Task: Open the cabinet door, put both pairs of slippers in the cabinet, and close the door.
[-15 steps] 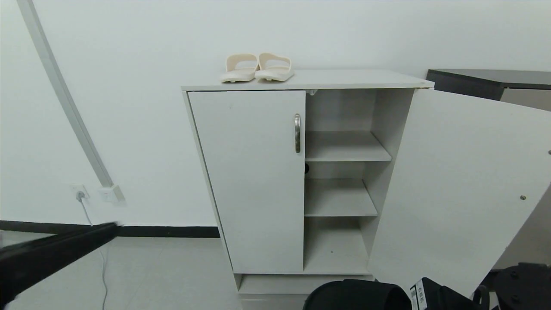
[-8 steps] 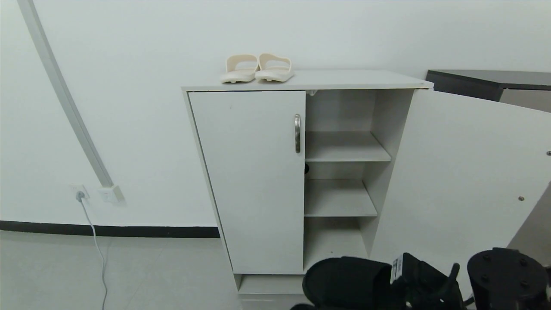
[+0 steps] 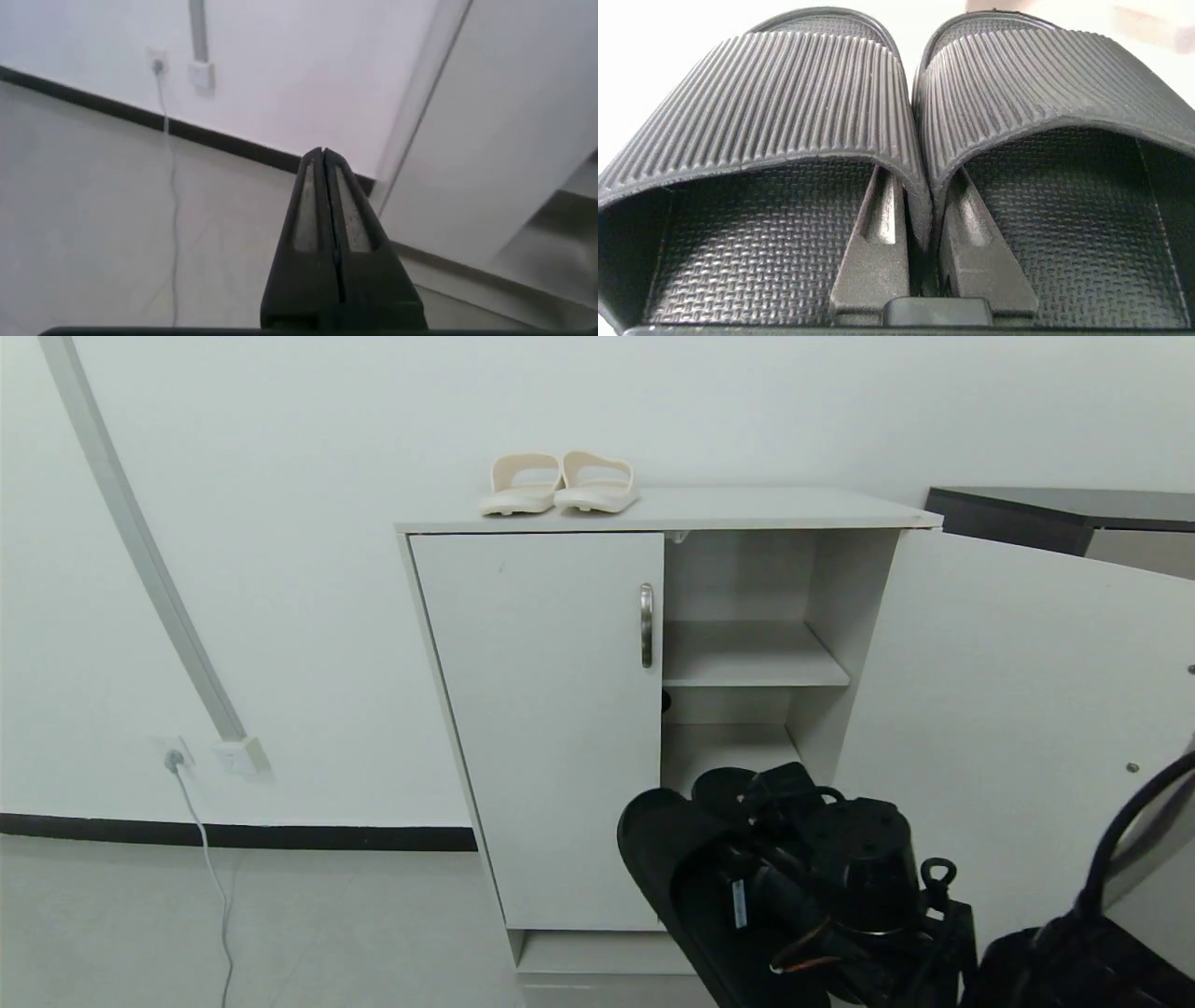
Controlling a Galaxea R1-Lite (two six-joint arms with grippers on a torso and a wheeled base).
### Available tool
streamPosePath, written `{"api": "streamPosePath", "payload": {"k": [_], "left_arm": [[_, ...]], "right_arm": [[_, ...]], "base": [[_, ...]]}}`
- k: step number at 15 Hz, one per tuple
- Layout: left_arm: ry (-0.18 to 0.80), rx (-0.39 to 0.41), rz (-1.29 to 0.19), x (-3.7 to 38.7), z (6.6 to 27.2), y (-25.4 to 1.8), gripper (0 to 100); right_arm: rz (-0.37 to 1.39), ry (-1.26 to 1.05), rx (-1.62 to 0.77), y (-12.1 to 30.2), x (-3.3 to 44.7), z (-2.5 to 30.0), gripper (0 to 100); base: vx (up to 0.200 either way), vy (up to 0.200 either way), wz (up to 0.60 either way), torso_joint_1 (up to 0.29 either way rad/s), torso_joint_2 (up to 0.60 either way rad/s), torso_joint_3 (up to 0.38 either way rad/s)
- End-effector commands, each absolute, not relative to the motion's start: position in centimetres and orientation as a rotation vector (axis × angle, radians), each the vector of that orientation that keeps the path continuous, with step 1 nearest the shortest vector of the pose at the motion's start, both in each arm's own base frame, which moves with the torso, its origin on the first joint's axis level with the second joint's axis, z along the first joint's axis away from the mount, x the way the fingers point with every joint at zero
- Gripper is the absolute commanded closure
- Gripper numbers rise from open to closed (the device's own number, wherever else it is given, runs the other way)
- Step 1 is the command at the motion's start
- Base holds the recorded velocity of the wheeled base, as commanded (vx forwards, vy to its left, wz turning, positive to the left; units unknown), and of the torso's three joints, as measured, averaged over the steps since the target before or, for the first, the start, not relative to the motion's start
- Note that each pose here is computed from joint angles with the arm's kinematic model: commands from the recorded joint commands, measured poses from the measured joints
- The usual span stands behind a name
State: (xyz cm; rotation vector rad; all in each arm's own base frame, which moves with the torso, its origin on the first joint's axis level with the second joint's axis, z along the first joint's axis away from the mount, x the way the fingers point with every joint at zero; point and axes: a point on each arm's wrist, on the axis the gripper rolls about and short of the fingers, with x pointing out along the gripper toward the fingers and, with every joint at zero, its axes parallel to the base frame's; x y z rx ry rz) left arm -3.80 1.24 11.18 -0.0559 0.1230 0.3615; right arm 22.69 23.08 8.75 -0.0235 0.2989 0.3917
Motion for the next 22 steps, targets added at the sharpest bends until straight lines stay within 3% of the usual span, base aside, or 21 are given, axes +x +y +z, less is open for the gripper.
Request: {"api": "streamPosePath", "payload": {"k": [1,5,6,9,13,16,22], "left_arm": [[0.155,-0.022,0.445,-3.7,9.5,0.9,100],[0.116,-0.033,0.285,-3.7,8.7,0.6,100],[0.095,-0.036,0.138,-3.4,8.6,0.3,100],[0.053,-0.050,-0.082,-3.1,8.6,-0.2,100],[0.003,0.048,0.014,-2.3,7.6,0.0,100],[0.000,0.018,-0.054,-2.3,7.6,-0.1,100],[-0.002,0.015,-0.054,-2.3,7.6,-0.1,100]], "right_arm": [[0.281,0.319,-0.038,23.6,25.6,6.8,100],[0.210,0.325,-0.043,23.0,27.0,6.4,100],[0.211,0.326,-0.042,23.0,27.0,6.3,100],[0.211,0.324,-0.041,23.0,27.0,6.3,100],[0.212,0.320,-0.038,23.2,27.2,6.4,100],[0.209,0.292,-0.020,23.7,27.7,7.0,100],[-0.043,0.275,0.042,26.4,31.3,8.4,100]], "base": [[0.000,0.000,0.00,0.000,0.00,0.000],[0.000,0.000,0.00,0.000,0.00,0.000],[0.000,0.000,0.00,0.000,0.00,0.000],[0.000,0.000,0.00,0.000,0.00,0.000],[0.000,0.000,0.00,0.000,0.00,0.000],[0.000,0.000,0.00,0.000,0.00,0.000],[0.000,0.000,0.00,0.000,0.00,0.000]]}}
